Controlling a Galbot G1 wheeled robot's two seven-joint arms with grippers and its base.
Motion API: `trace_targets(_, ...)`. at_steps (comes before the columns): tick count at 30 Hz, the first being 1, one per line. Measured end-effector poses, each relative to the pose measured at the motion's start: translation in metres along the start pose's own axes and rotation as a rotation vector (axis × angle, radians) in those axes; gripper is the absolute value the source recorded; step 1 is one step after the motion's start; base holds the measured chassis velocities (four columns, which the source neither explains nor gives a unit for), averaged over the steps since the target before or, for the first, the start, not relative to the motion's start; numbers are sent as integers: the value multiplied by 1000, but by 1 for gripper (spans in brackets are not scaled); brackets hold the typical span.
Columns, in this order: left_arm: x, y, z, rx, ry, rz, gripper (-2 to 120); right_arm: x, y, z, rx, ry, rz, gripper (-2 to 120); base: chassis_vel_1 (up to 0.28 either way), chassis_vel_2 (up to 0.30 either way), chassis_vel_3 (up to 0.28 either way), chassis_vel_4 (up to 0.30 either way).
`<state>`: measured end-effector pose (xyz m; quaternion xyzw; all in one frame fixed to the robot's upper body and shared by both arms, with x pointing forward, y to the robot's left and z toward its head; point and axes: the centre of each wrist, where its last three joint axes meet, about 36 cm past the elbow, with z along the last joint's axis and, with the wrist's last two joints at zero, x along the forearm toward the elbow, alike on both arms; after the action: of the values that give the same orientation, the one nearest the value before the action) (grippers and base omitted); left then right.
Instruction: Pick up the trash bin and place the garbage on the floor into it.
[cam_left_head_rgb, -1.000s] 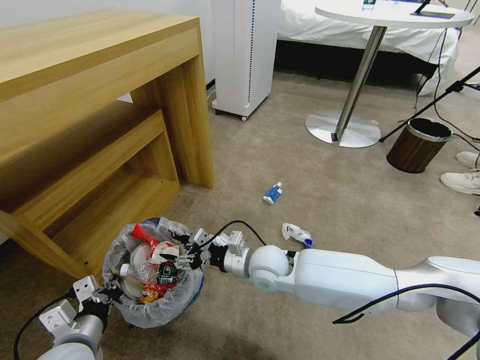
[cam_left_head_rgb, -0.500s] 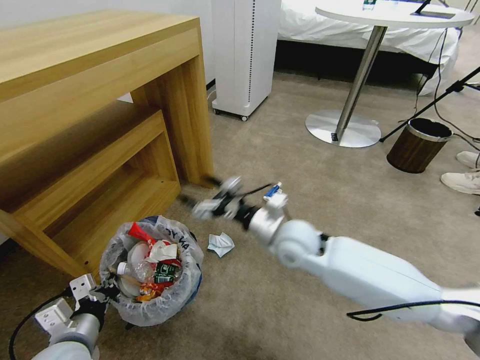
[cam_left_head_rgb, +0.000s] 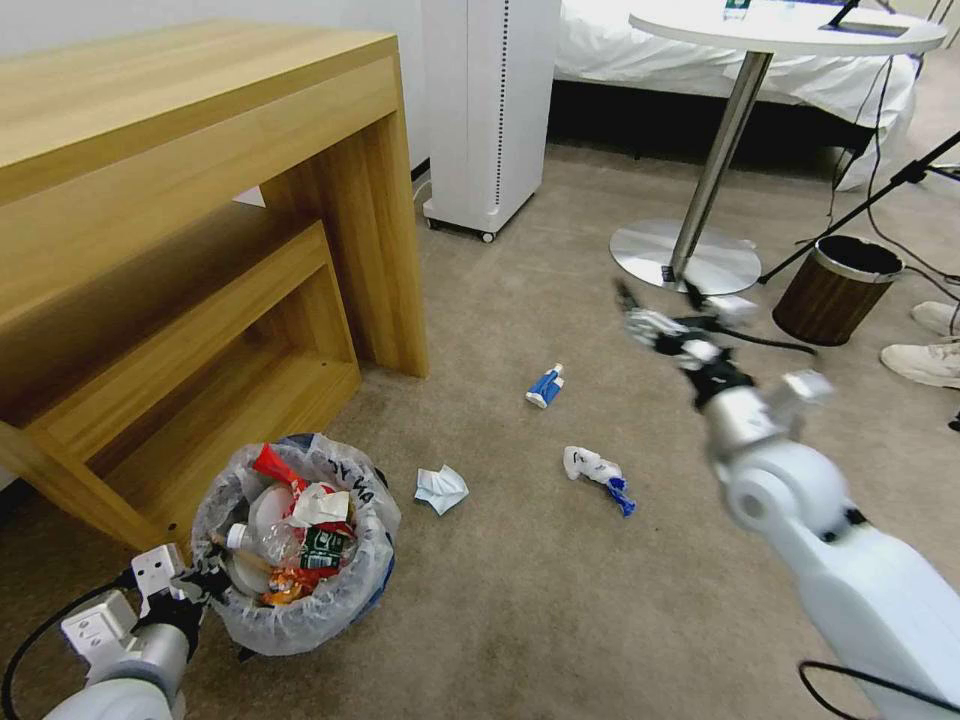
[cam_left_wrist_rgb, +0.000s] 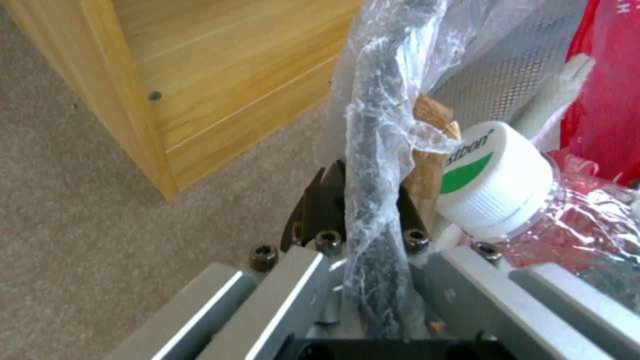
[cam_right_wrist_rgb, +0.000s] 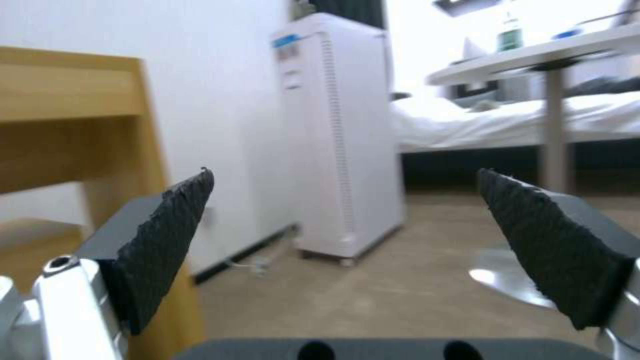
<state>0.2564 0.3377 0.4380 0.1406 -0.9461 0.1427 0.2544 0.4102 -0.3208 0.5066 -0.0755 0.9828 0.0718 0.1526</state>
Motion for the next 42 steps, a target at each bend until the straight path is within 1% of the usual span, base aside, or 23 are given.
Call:
trace_targets(2, 0, 1, -2, -8, 9, 1, 1, 18, -10, 2, 37, -15, 45, 100, 0, 0, 0, 0)
trace_targets(3, 0, 1, -2, -8, 9, 1, 1, 18, -10, 2, 37, -15, 45, 100, 0, 0, 0, 0)
trace_targets(6, 0, 1, -6, -12, 24, 8, 1, 40, -19, 2, 88, -23, 91, 100, 0, 0, 0, 0)
trace_targets(7, 0, 1, -6, -12, 24, 8, 1, 40, -19, 2, 88, -23, 91, 100, 0, 0, 0, 0)
trace_targets(11, -1, -1, -8, -15, 30, 20, 1, 64, -21, 7, 123, -17, 133, 100, 0, 0, 0, 0)
trace_targets(16, -1, -1, -10, -19, 29, 25, 1, 76, -22, 15, 138, -5, 144, 100, 0, 0, 0, 0)
trace_targets(19, 0, -1, -10, -19, 29, 25, 1, 77, -21, 18, 135, -2, 149, 100, 0, 0, 0, 0)
trace_targets(28, 4, -1, -10, -18, 25, 26, 1, 78, -21, 22, 132, 13, 155, 95, 0, 0, 0, 0)
trace_targets(42, 6, -2, -11, -15, 18, 25, 1, 74, -20, 24, 133, 24, 142, 93, 0, 0, 0, 0)
